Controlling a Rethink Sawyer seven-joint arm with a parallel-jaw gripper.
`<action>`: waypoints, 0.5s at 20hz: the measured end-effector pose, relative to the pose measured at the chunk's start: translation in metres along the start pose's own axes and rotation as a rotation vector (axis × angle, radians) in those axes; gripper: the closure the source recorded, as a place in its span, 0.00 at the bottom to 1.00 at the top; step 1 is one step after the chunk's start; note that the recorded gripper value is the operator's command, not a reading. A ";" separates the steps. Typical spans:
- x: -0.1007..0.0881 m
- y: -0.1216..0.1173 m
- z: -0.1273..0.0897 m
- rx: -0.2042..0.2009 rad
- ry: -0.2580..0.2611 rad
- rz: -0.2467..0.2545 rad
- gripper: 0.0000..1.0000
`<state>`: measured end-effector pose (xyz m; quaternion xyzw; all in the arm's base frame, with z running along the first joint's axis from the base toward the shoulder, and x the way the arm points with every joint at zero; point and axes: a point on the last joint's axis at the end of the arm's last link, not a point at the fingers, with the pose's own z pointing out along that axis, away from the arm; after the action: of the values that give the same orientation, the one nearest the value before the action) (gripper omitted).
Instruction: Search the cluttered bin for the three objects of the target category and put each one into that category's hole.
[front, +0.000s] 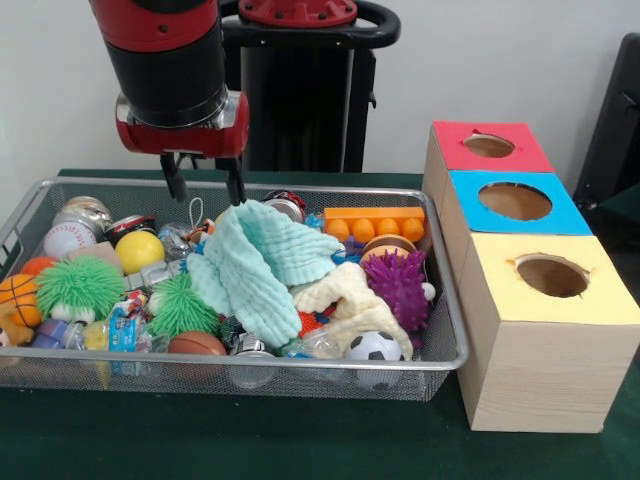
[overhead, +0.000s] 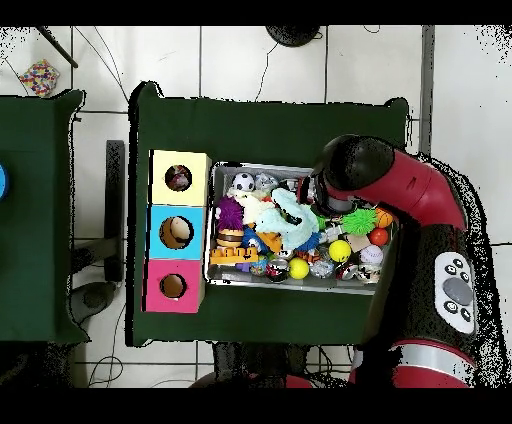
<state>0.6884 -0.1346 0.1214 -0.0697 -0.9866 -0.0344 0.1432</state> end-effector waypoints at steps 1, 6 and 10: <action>0.000 -0.001 0.001 -0.001 0.001 0.001 0.00; 0.003 -0.007 0.010 -0.020 0.018 0.017 0.00; 0.007 -0.008 0.014 -0.042 0.028 0.031 0.00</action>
<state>0.6768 -0.1409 0.1092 -0.0877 -0.9823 -0.0540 0.1562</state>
